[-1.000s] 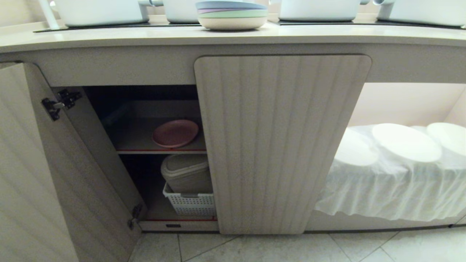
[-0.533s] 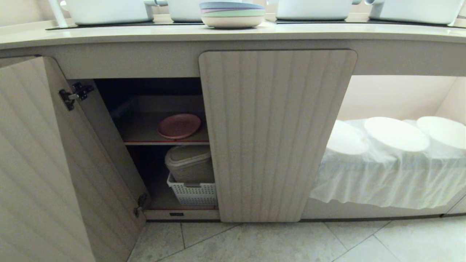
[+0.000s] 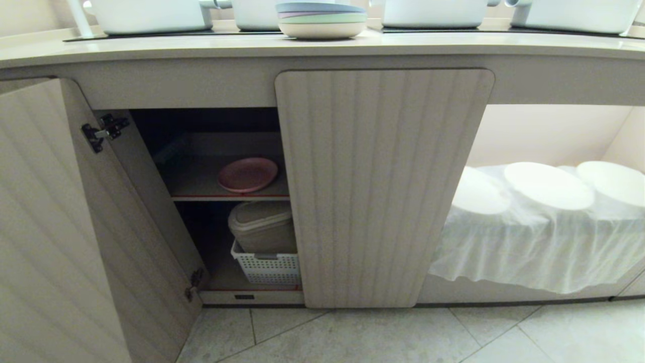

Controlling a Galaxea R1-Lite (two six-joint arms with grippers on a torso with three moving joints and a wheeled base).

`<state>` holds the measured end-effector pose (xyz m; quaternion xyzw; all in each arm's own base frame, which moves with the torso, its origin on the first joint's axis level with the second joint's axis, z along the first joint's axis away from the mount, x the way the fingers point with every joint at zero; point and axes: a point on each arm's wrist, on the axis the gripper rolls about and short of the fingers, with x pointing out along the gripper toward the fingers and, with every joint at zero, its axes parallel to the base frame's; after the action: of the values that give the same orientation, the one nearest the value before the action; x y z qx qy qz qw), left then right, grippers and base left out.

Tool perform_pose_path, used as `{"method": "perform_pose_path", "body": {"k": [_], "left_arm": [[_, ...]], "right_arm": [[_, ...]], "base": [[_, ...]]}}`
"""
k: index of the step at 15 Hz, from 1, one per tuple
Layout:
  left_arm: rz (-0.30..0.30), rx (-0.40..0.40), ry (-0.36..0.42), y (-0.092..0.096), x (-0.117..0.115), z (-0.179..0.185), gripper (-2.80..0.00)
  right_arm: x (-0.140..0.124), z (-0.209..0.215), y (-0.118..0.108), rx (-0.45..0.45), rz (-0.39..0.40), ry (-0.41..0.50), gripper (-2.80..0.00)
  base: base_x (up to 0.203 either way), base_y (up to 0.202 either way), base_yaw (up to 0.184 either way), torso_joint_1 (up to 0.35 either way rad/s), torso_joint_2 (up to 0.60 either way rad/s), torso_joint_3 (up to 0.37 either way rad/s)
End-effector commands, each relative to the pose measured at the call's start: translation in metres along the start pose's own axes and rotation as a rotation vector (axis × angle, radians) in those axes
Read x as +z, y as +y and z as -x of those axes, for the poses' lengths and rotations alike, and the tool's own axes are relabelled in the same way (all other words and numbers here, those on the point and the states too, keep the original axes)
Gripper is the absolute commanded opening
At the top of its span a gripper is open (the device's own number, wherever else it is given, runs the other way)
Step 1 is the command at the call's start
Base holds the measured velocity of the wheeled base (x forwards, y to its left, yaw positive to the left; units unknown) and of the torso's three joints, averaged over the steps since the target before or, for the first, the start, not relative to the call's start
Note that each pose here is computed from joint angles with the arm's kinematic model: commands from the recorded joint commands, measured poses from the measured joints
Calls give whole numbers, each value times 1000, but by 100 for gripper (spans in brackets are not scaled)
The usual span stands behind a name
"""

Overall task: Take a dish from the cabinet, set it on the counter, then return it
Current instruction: Close the cabinet door

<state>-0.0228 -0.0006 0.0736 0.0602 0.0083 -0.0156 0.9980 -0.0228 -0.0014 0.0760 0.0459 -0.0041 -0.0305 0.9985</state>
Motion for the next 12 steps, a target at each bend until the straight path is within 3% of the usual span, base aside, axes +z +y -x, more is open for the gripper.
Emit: {"method": "perform_pose_path", "body": {"k": [1, 12], "left_arm": [[6, 1, 0, 0, 0, 0, -280], [16, 0, 0, 0, 0, 0, -280]], "right_arm": [[0, 0, 0, 0, 0, -1, -280], [0, 0, 0, 0, 0, -1, -280]], "base": [[0, 0, 0, 0, 0, 0], [0, 0, 0, 0, 0, 0]]}}
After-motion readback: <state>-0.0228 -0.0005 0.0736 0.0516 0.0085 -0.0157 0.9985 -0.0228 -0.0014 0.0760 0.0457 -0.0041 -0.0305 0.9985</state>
